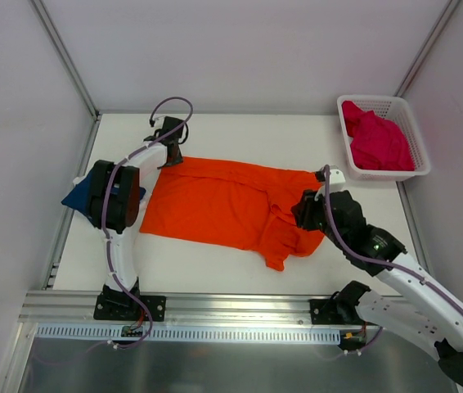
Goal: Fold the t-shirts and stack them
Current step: Fold the flattened tshirt in 1/3 of the way
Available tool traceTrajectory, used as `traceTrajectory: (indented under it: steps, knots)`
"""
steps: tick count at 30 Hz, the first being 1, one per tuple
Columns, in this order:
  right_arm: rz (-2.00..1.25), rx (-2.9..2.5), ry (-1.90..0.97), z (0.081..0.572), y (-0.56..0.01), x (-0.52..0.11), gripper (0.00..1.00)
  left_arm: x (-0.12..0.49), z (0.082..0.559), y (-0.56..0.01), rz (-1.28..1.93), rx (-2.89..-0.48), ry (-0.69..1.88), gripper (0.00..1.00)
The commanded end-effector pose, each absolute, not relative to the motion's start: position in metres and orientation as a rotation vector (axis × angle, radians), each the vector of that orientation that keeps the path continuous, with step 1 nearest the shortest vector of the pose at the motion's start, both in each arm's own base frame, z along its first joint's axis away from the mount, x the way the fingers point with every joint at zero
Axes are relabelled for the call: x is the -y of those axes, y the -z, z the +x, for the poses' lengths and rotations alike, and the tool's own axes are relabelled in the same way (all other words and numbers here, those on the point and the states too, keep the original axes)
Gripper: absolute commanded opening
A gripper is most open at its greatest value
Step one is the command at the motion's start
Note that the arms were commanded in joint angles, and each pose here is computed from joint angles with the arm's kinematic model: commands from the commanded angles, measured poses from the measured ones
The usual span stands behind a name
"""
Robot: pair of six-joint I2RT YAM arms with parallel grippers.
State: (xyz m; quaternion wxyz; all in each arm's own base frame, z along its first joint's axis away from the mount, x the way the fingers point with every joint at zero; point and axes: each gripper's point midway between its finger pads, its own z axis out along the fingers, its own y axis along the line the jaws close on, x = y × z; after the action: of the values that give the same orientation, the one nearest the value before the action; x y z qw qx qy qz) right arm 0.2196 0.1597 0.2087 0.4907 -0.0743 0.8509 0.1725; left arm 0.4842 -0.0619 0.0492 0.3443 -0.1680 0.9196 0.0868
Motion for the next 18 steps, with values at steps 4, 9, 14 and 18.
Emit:
traceTrajectory:
  steps: [4, 9, 14, 18]
  knots:
    - [-0.119, -2.063, -0.378, 0.213, -0.206, -0.142, 0.36, 0.051, 0.488, -0.052, -0.458, -2.396, -0.265, 0.14]
    - [-0.111, -2.067, -0.358, 0.212, -0.203, -0.137, 0.36, 0.050, 0.479, -0.055, -0.477, -2.402, -0.266, 0.00]
    - [-0.101, -2.064, -0.361, 0.213, -0.202, -0.138, 0.36, 0.046, 0.459, -0.054, -0.510, -2.414, -0.267, 0.00]
    - [-0.107, -2.074, -0.357, 0.215, -0.199, -0.141, 0.36, 0.045, 0.444, -0.059, -0.526, -2.412, -0.257, 0.00]
